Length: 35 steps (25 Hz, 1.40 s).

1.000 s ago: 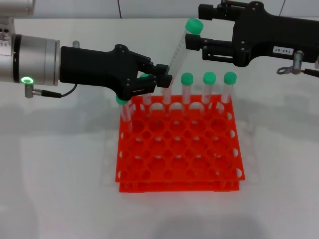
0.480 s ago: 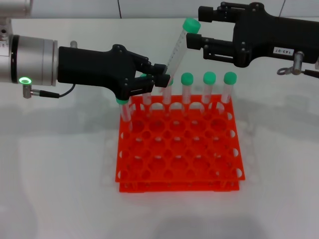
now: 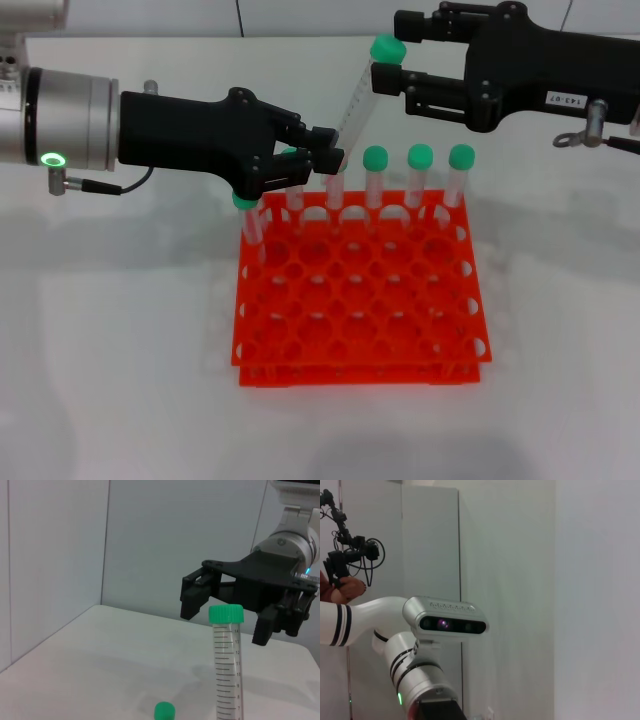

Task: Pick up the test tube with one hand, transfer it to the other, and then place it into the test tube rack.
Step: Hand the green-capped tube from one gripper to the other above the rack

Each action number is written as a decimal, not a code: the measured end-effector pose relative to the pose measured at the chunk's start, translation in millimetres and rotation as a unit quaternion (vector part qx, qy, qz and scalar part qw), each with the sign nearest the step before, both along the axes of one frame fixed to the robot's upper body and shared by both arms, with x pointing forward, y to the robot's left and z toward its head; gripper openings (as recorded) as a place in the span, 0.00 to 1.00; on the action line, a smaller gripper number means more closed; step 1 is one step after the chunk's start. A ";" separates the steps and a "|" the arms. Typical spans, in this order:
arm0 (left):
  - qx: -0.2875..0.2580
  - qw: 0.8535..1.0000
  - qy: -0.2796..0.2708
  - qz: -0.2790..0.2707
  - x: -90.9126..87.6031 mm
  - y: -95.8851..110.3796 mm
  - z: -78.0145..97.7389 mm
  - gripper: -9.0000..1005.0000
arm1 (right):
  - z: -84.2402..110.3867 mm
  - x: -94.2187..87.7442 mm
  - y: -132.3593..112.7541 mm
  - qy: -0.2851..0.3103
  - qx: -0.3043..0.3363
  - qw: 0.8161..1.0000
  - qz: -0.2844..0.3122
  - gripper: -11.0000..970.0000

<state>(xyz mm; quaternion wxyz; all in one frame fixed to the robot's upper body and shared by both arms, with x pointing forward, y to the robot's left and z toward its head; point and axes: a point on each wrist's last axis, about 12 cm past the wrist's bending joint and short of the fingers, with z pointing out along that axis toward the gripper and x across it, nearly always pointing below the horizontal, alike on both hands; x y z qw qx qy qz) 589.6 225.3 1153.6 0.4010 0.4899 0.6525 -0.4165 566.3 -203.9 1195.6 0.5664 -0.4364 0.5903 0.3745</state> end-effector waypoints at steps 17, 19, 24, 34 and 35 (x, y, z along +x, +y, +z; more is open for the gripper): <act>0.001 1.000 -0.001 0.000 0.5 0.0 0.3 0.20 | -2.1 1.7 1.1 0.007 0.003 1.000 0.002 0.49; 0.001 1.000 -0.001 0.000 0.5 -0.1 0.3 0.20 | -1.7 1.9 1.6 0.007 0.003 1.000 0.003 0.49; 0.002 1.000 -0.001 0.001 0.3 0.4 -0.3 0.20 | -1.5 2.1 2.4 0.007 0.003 1.000 0.006 0.49; 0.002 1.000 0.000 0.002 -0.3 0.1 -1.5 0.20 | -1.0 2.4 3.2 0.006 0.003 1.000 0.007 0.49; 0.002 1.000 0.000 0.002 -0.4 0.0 -1.6 0.20 | -1.1 2.5 3.2 0.006 0.003 1.000 0.008 0.49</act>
